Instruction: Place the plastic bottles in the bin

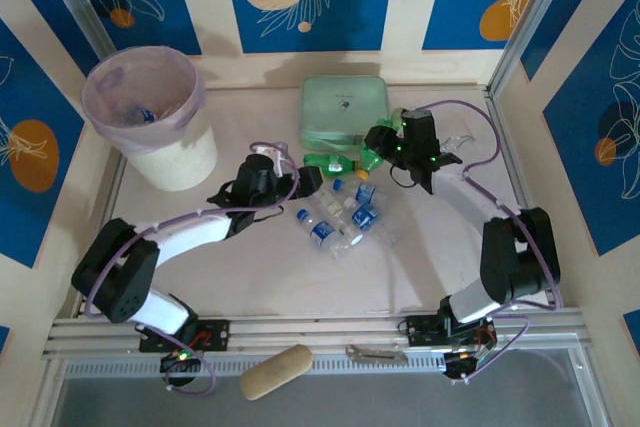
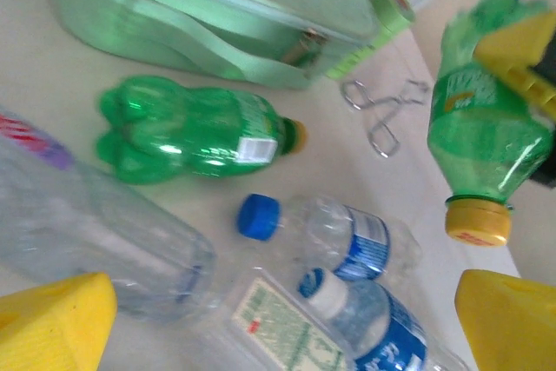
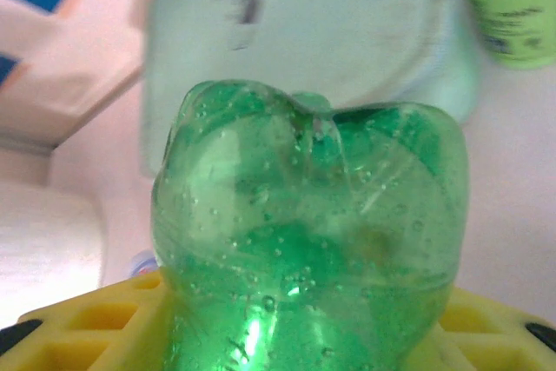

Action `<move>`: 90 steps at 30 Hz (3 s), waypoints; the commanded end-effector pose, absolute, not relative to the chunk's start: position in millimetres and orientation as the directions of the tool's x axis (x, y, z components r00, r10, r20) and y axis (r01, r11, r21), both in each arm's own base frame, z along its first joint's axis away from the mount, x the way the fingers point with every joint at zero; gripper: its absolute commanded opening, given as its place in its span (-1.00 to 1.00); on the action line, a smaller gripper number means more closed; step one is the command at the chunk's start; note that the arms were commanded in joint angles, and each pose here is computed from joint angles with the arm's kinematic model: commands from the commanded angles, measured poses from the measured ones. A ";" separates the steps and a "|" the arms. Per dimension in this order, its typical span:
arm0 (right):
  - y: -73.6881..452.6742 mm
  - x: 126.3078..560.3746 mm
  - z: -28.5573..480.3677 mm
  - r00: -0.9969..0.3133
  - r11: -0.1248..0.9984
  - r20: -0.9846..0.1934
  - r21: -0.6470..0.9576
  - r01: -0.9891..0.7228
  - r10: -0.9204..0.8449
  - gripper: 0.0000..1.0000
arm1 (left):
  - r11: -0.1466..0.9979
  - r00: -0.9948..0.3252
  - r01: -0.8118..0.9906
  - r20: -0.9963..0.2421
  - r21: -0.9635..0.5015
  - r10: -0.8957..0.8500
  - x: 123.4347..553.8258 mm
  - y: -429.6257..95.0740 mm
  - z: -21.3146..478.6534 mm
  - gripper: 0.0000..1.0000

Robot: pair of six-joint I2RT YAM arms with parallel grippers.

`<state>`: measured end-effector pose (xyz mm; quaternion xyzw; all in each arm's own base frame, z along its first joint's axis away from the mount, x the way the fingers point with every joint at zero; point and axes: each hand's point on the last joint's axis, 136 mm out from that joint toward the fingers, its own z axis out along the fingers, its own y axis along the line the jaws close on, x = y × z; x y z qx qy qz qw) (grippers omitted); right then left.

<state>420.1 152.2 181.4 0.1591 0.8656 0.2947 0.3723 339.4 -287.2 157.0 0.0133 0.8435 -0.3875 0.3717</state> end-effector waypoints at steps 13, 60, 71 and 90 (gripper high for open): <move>210.3 352.6 201.0 -0.830 0.703 -0.463 0.699 -0.128 0.309 0.02 | 0.313 -0.769 0.568 -0.627 -0.761 -0.128 306.2 -379.6 205.9 0.82; 183.7 339.2 214.3 -0.801 0.642 -0.406 0.766 -0.036 0.440 0.62 | 0.430 -0.747 0.534 -0.644 -0.728 -0.162 318.8 -357.7 193.6 0.18; 164.9 340.4 212.2 -0.769 0.632 -0.402 0.775 0.003 0.497 0.64 | 0.672 -0.628 0.580 -0.778 -0.461 0.008 362.7 -285.6 258.9 0.18; 163.2 337.2 208.1 -0.769 0.642 -0.408 0.767 0.005 0.492 0.66 | 0.993 -0.292 -0.009 -0.949 -0.121 -0.118 463.2 -3.2 387.3 0.13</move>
